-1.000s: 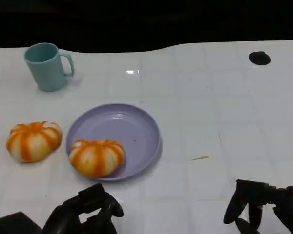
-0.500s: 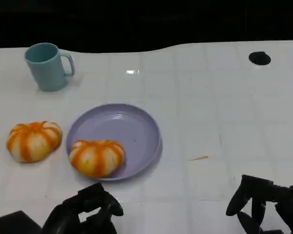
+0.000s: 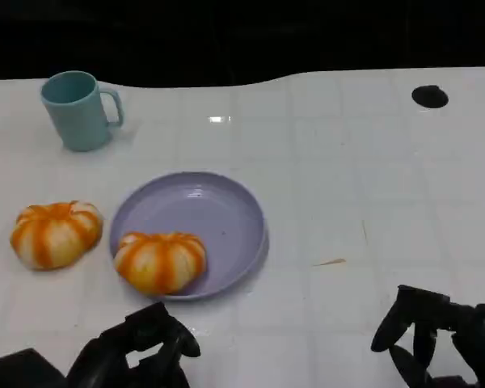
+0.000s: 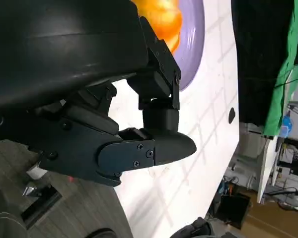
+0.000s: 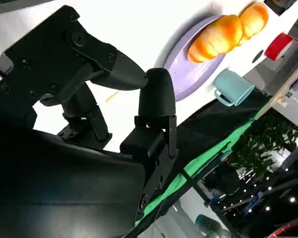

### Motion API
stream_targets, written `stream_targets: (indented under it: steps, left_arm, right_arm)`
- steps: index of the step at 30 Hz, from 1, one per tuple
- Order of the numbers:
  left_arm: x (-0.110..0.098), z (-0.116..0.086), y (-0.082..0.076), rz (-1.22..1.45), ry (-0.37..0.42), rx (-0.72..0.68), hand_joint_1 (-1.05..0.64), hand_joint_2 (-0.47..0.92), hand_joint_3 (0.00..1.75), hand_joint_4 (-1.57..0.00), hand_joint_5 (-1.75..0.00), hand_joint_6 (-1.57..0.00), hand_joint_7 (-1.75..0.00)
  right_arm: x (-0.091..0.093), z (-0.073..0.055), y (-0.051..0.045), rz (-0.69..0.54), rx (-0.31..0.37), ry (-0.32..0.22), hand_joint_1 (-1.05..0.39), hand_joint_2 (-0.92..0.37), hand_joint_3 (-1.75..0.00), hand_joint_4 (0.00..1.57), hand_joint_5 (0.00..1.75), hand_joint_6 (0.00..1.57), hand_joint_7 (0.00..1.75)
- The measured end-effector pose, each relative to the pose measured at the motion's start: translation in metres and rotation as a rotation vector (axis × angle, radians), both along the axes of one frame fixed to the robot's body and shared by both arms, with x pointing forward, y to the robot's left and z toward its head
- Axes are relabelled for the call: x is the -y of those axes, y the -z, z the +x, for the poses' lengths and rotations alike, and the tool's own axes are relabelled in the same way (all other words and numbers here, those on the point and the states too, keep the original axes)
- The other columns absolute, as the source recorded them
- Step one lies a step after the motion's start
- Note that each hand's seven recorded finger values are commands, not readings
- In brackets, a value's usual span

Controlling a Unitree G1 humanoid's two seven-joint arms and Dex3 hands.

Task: Grasp the bread from the table and place it into the plate.

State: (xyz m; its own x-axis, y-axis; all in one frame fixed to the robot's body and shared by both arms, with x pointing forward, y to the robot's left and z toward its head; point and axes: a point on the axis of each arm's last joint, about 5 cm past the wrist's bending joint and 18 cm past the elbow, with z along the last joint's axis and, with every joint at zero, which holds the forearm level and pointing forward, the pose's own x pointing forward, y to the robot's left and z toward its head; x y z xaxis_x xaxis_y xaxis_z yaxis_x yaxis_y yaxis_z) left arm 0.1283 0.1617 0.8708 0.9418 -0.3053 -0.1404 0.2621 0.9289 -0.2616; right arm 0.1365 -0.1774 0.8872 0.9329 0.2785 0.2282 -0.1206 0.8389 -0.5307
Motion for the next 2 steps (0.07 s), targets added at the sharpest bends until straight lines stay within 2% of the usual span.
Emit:
stream_targets:
  steps: [2]
  left_arm:
    - [-0.0006,0.0002,0.0000,0.001,0.000,0.002,-0.70,0.92,0.55,-0.80,-1.75,-0.66,-1.46]
  right_arm:
    - [-0.0005,0.0002,0.0000,-0.003,0.002,-0.001,-0.16,-0.41,-1.20,0.89,1.75,0.80,1.37]
